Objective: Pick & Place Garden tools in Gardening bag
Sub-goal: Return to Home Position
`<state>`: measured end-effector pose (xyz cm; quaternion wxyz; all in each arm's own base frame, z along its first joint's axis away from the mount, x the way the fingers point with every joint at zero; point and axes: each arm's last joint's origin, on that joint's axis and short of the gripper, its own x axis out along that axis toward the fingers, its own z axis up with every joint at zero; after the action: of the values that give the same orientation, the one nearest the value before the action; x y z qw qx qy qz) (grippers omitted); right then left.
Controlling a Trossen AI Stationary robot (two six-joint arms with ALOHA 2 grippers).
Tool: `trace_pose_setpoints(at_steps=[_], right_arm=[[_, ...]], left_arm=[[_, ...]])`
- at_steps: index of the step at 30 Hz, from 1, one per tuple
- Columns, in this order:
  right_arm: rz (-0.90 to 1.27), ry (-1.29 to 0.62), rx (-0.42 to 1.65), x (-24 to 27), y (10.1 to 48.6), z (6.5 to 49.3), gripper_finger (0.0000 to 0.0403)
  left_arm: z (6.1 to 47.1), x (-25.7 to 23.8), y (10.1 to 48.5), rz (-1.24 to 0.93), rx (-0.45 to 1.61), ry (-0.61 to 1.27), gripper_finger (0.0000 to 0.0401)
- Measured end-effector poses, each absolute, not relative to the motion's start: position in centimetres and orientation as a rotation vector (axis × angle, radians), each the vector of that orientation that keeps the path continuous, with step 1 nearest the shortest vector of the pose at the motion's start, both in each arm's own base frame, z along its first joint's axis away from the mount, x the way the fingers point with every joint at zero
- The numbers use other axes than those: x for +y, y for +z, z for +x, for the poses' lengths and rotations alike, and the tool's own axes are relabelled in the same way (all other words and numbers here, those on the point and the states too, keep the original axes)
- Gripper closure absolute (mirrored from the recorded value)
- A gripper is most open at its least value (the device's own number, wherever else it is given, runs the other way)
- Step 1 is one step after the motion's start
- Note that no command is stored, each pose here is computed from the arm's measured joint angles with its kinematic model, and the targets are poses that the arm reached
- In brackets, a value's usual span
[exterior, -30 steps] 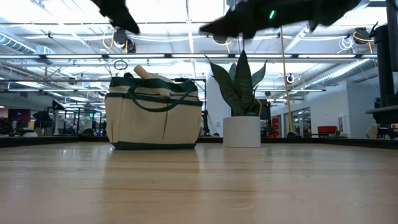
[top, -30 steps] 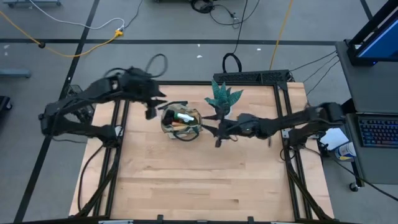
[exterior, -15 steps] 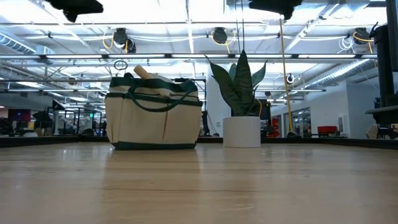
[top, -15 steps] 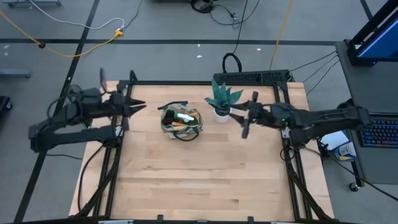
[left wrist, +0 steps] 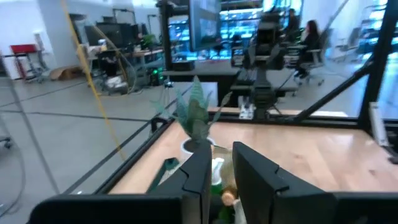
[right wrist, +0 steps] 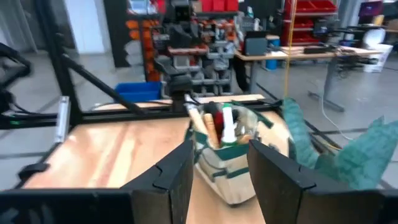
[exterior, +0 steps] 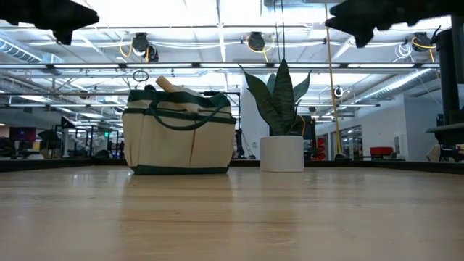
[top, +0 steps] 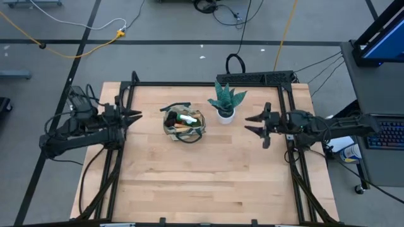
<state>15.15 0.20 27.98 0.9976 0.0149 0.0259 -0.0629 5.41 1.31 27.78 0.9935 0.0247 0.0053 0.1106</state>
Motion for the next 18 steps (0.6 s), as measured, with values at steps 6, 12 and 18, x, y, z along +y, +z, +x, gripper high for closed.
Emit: trace_pose_setpoints(at_steps=[6, 12, 18], right_arm=[[0.081, -0.107, -0.025, 0.2, 25.3, 13.0, 0.0261], [0.101, -0.102, -0.089, 0.1, 23.8, 11.4, 0.0261], [0.101, -0.101, -0.114, 0.0, 22.3, 10.6, 0.0261]], left_arm=[[6.0, 1.0, 25.1, 0.055, -0.046, 0.092, 0.0332], [7.9, 1.3, 22.9, 0.079, -0.135, 0.072, 0.0332], [9.1, 1.5, 19.9, 0.067, -0.199, 0.056, 0.0332]])
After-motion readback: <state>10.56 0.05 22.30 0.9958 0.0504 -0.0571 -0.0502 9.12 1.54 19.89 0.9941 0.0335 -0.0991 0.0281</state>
